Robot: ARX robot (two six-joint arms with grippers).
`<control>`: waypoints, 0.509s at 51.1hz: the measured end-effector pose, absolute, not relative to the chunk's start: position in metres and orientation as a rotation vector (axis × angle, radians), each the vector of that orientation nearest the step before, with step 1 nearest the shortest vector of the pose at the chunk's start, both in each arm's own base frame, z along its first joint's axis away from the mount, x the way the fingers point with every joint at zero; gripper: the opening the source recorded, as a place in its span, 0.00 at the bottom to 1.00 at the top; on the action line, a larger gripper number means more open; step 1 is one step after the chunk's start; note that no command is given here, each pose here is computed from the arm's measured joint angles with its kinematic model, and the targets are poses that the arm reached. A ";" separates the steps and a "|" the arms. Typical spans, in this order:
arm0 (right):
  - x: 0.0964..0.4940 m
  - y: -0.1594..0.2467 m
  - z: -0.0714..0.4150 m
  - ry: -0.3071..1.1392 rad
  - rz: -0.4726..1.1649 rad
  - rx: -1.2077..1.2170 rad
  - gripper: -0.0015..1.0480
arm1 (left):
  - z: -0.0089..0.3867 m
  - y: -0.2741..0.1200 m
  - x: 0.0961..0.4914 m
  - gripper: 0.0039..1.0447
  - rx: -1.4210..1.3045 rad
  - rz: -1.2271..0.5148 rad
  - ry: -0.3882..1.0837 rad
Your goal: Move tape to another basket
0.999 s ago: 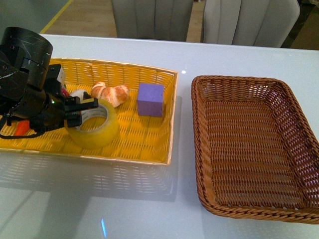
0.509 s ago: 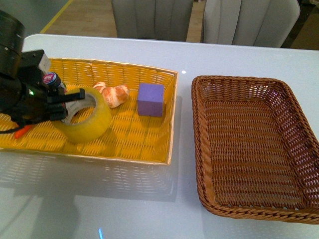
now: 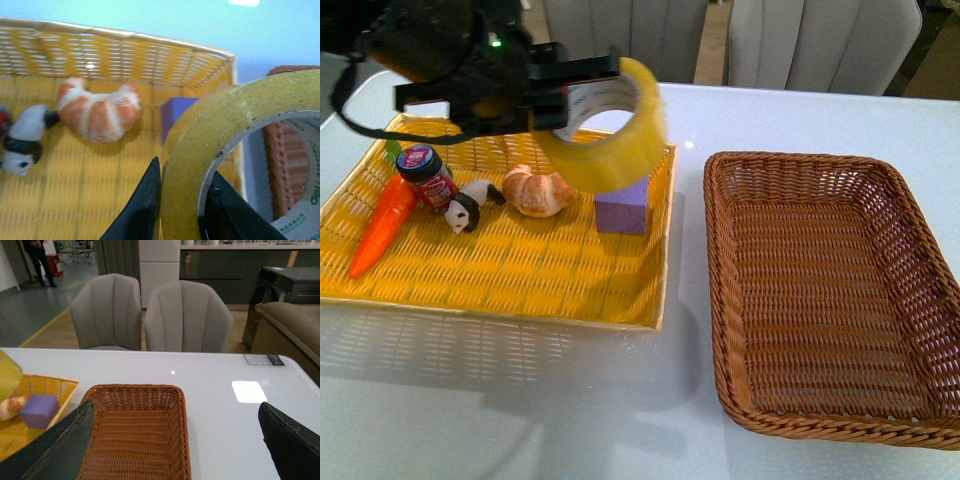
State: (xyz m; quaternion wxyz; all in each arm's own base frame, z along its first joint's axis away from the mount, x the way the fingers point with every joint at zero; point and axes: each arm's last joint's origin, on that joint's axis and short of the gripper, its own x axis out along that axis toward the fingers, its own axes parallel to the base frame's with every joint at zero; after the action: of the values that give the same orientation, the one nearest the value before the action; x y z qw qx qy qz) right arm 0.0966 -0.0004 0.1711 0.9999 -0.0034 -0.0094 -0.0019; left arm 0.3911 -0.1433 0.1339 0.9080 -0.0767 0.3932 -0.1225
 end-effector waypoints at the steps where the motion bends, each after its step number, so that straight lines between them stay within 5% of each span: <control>1: 0.097 0.000 0.171 -0.019 -0.004 -0.007 0.91 | 0.135 -0.150 0.391 0.15 -0.158 -0.265 0.811; 26: 0.097 0.000 0.171 -0.019 -0.004 -0.006 0.91 | 0.113 -0.264 0.381 0.15 -0.127 -0.420 0.908</control>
State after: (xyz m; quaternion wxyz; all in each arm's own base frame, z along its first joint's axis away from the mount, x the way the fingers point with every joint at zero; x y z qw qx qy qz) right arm 0.0966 -0.0004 0.1711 0.9999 -0.0032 -0.0094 -0.0019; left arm 0.3807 -0.2645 0.1129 0.8755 -0.0609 0.4351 -0.2013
